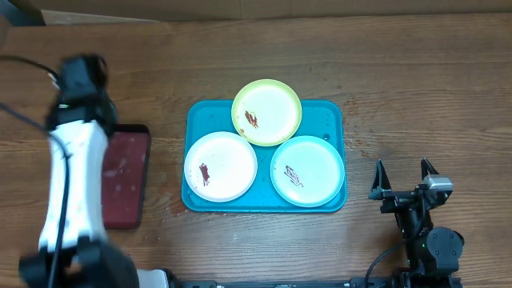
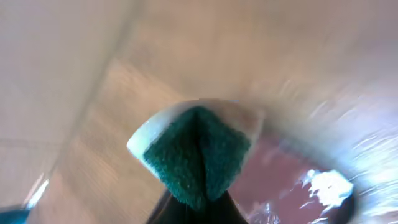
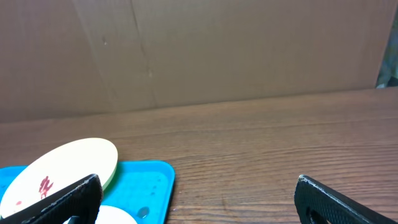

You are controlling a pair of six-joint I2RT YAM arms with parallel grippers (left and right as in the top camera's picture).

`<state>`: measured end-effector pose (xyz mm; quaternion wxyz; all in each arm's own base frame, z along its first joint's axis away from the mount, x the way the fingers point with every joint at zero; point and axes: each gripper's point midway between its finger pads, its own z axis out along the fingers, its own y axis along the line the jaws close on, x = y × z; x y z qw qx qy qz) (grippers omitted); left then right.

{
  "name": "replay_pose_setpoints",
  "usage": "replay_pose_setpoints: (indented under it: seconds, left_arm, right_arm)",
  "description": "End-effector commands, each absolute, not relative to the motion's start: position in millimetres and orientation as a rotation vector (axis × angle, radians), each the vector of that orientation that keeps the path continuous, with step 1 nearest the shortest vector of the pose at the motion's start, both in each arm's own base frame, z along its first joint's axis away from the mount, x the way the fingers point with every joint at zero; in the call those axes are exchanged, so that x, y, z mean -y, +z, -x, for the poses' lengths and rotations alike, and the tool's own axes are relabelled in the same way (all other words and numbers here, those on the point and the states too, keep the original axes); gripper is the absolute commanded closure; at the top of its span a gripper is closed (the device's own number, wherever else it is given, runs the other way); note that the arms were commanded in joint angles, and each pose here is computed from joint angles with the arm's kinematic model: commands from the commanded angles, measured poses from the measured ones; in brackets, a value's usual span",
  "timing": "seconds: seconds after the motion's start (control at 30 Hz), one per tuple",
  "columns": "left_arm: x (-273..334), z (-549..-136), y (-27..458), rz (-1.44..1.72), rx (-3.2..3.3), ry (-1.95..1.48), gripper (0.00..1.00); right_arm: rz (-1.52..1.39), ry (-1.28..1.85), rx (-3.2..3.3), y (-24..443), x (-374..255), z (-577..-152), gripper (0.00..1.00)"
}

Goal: Clean dirty plates on tray and stack at the side
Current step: 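Carry the sponge to the white left plate and place it down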

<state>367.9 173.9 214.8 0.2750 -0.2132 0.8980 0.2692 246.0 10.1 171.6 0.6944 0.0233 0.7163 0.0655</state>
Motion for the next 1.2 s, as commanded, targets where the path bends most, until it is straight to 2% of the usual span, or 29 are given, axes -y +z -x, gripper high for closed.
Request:
replay_pose_setpoints:
  seconds: [0.0,0.1,0.23,0.37,0.53,0.73,1.0,1.03,1.07,1.13,1.17]
  left_arm:
    - [-123.3,-384.4,296.6,0.463,-2.236,0.294,0.96]
    - [-62.3,-390.0,301.0,0.334,-2.251,-0.136,0.96]
    - [12.9,-374.1,276.3,0.290,-2.381,-0.642,0.96]
    - [67.2,-350.6,224.4,0.238,-2.601,-0.843,0.96]
    - [113.0,-326.9,148.3,0.178,-2.853,-0.846,0.96]
    - [128.7,-314.6,65.0,0.276,-3.071,-0.568,0.96]
    - [115.5,-320.0,33.8,0.325,-3.095,-0.261,0.96]
    - [116.0,-321.6,34.0,0.324,-3.088,-0.265,0.93]
    - [116.6,-323.3,34.1,0.322,-3.081,-0.270,0.86]
    - [117.5,-325.9,34.6,0.320,-3.070,-0.277,0.47]
    - [117.6,-326.5,34.6,0.319,-3.068,-0.278,0.39]
  right_arm:
    - [-0.054,0.139,-1.593,170.2,-8.9,-246.3,0.00]
    - [-0.054,0.139,-1.593,170.2,-8.9,-246.3,0.00]
    - [-0.054,0.139,-1.593,170.2,-8.9,-246.3,0.00]
    - [-0.054,0.139,-1.594,170.1,-8.9,-246.3,0.00]
    - [-0.054,0.139,-1.594,170.1,-8.9,-246.3,0.00]
    - [-0.054,0.139,-1.594,170.1,-8.9,-246.3,0.00]
    - [-0.054,0.139,-1.593,170.2,-8.9,-246.3,0.00]
    - [-0.054,0.139,-1.594,170.1,-8.9,-246.3,0.00]
    - [-0.054,0.139,-1.594,170.1,-8.9,-246.3,0.00]
    - [-0.054,0.139,-1.594,170.1,-8.9,-246.3,0.00]
    - [-0.054,0.139,-1.593,170.2,-8.9,-246.3,0.00]
